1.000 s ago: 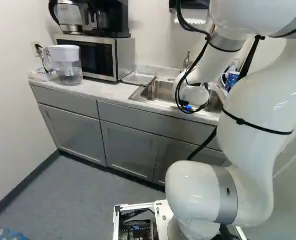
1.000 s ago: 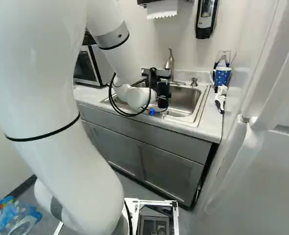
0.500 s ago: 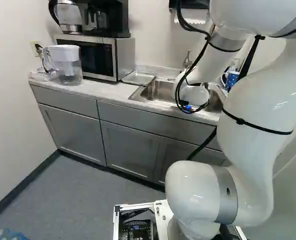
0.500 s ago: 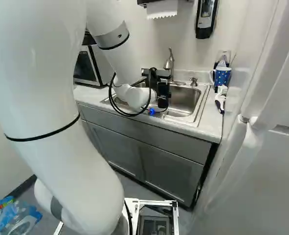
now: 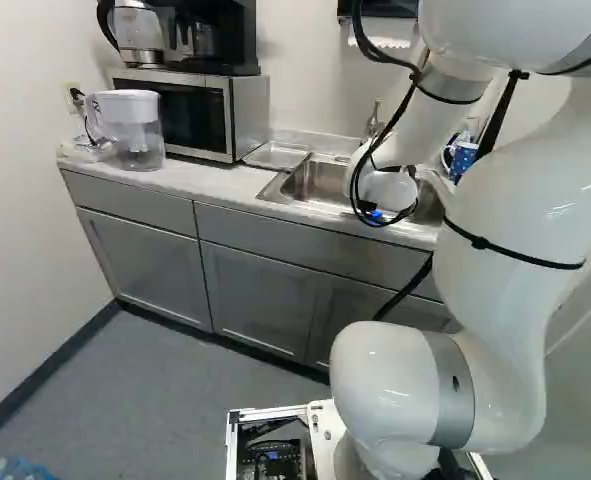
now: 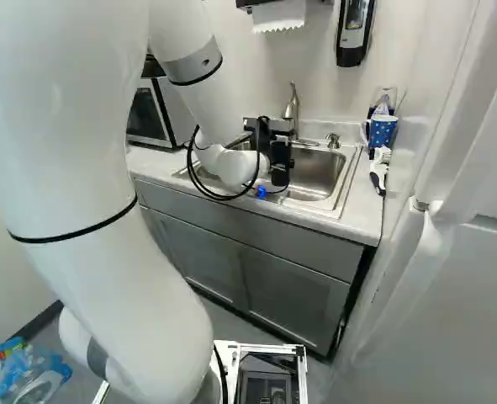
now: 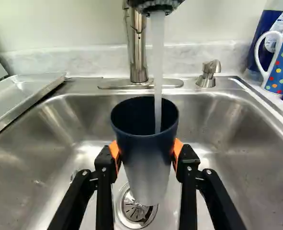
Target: Rinse the cup and place it in the tray
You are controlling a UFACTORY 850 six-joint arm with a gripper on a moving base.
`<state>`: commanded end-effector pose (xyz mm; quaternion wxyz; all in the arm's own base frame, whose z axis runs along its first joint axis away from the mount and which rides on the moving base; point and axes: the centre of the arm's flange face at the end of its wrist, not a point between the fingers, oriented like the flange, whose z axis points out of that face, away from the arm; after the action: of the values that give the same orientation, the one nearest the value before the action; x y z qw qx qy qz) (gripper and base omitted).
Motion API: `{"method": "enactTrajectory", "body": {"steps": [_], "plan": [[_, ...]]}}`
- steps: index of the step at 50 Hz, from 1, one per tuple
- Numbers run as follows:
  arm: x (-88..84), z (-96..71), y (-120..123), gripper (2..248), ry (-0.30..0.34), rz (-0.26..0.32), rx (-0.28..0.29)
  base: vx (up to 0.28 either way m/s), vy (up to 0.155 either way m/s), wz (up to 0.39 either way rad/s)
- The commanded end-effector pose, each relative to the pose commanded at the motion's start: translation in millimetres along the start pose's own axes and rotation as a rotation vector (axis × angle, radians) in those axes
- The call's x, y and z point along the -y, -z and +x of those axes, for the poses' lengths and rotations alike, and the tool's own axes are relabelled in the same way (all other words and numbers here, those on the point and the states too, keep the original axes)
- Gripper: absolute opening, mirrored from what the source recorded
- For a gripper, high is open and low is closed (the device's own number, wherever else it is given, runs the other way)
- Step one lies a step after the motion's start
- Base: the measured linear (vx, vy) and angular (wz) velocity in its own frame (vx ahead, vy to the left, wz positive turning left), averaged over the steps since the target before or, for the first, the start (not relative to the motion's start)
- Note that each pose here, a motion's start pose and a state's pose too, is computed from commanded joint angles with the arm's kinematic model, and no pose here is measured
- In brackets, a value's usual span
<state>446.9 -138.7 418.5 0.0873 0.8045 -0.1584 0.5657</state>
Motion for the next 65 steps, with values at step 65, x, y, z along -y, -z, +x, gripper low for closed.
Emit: {"method": "enactTrajectory", "body": {"steps": [65], "plan": [[0.0,0.0,0.0,124,0.0,0.0,0.0,0.0,0.0,0.0]]}}
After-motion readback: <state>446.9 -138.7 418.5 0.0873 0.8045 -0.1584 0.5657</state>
